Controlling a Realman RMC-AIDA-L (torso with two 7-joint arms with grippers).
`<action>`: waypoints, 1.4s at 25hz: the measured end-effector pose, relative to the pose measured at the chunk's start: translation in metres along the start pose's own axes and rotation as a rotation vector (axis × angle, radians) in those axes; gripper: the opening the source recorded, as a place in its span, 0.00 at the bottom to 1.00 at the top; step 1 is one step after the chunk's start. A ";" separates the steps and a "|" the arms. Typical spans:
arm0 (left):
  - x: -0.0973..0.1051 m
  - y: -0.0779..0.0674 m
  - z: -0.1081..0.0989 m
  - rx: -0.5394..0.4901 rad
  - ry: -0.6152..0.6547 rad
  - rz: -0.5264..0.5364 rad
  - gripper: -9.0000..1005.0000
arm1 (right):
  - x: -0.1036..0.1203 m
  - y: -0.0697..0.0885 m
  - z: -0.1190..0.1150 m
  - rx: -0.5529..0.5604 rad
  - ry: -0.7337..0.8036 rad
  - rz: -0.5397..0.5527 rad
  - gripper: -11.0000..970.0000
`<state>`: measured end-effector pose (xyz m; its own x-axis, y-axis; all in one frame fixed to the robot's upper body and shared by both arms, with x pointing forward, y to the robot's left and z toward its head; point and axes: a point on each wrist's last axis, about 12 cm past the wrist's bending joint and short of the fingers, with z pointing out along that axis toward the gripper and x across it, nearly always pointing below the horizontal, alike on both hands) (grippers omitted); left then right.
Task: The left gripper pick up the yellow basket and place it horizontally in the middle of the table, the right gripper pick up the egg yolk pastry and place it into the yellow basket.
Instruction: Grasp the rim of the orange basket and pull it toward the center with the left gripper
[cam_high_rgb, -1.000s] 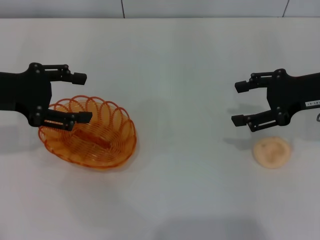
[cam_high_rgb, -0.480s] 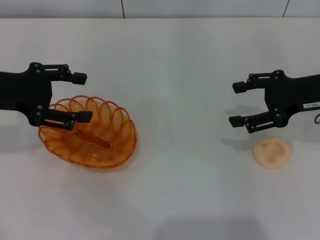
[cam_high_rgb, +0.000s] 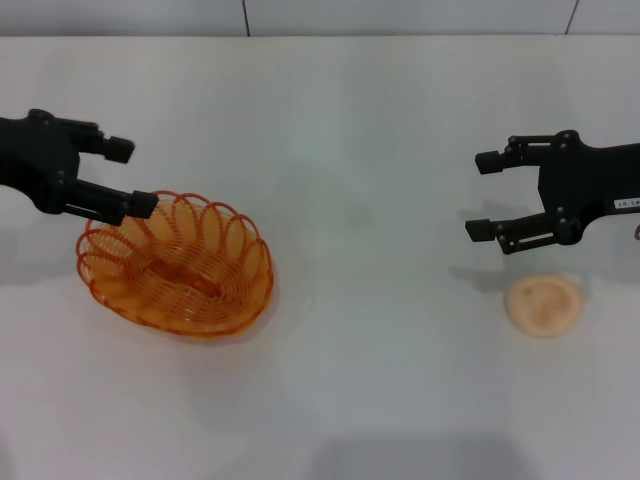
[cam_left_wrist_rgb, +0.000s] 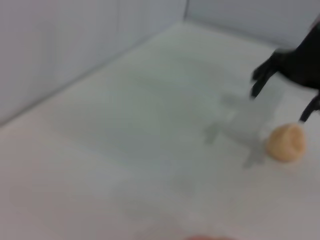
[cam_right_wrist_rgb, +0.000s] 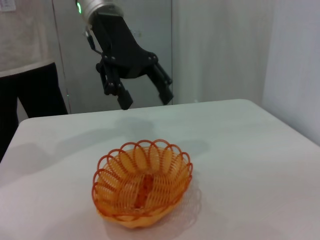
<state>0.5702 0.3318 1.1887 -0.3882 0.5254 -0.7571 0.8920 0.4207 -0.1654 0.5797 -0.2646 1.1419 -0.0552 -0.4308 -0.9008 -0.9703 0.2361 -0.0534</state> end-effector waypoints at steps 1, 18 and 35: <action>-0.004 0.000 -0.001 -0.009 0.045 -0.032 0.85 | 0.000 0.000 0.000 0.003 -0.001 -0.003 0.87; -0.030 0.020 0.019 -0.282 0.513 -0.310 0.85 | -0.004 0.000 0.006 -0.002 -0.012 -0.028 0.87; 0.000 0.030 0.063 -0.280 0.458 -0.327 0.85 | -0.002 0.001 0.005 0.000 -0.011 -0.024 0.87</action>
<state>0.6113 0.2980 1.1436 -0.7458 0.5743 -0.3377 0.6401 0.7582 -0.1241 0.5802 -0.2589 1.1411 -0.0289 -0.4266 -0.9040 -0.9714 0.2253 -0.0753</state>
